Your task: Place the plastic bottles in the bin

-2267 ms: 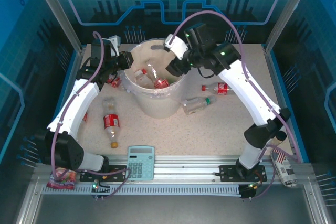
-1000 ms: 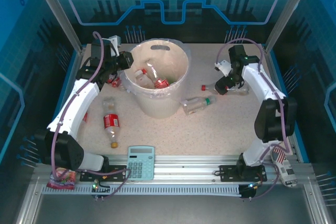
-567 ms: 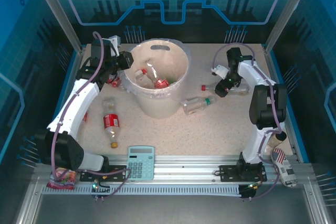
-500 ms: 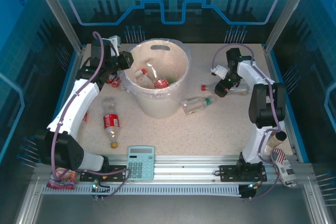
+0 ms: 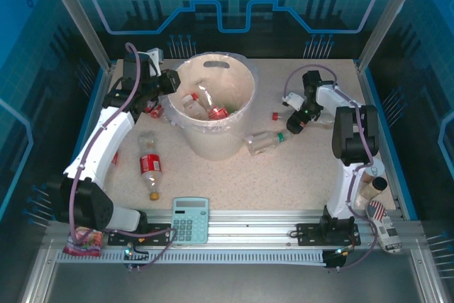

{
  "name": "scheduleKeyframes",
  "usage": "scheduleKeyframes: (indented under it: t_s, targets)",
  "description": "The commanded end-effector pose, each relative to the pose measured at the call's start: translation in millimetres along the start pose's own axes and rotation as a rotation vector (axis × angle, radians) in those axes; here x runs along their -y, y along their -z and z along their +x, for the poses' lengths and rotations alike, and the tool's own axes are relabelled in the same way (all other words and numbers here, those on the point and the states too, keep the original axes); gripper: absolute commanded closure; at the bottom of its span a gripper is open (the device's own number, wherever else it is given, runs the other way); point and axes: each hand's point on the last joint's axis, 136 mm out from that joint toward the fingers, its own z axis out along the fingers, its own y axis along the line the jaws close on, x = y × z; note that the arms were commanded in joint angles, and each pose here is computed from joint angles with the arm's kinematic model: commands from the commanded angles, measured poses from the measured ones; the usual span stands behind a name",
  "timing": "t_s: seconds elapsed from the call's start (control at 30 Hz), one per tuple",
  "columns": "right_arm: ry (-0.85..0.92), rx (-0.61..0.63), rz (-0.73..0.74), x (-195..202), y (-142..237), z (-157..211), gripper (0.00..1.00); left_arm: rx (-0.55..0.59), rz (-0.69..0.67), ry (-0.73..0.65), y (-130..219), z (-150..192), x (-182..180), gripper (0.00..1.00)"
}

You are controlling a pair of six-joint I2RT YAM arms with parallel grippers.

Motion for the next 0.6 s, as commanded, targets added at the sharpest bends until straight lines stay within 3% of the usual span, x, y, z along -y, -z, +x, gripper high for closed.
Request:
scheduleKeyframes:
  t_s: [0.0,0.17,0.57]
  targets:
    - [-0.046,0.012,-0.016,2,-8,4,0.09,-0.063,-0.012,-0.011,-1,19,-6,0.8]
    - [-0.063,0.029,0.007,5,2,1,0.22,-0.062,-0.012,-0.011,0,19,-6,0.8]
    - [-0.153,0.074,0.08,22,41,-6,0.38,-0.057,-0.009,-0.009,1,18,-5,0.8]
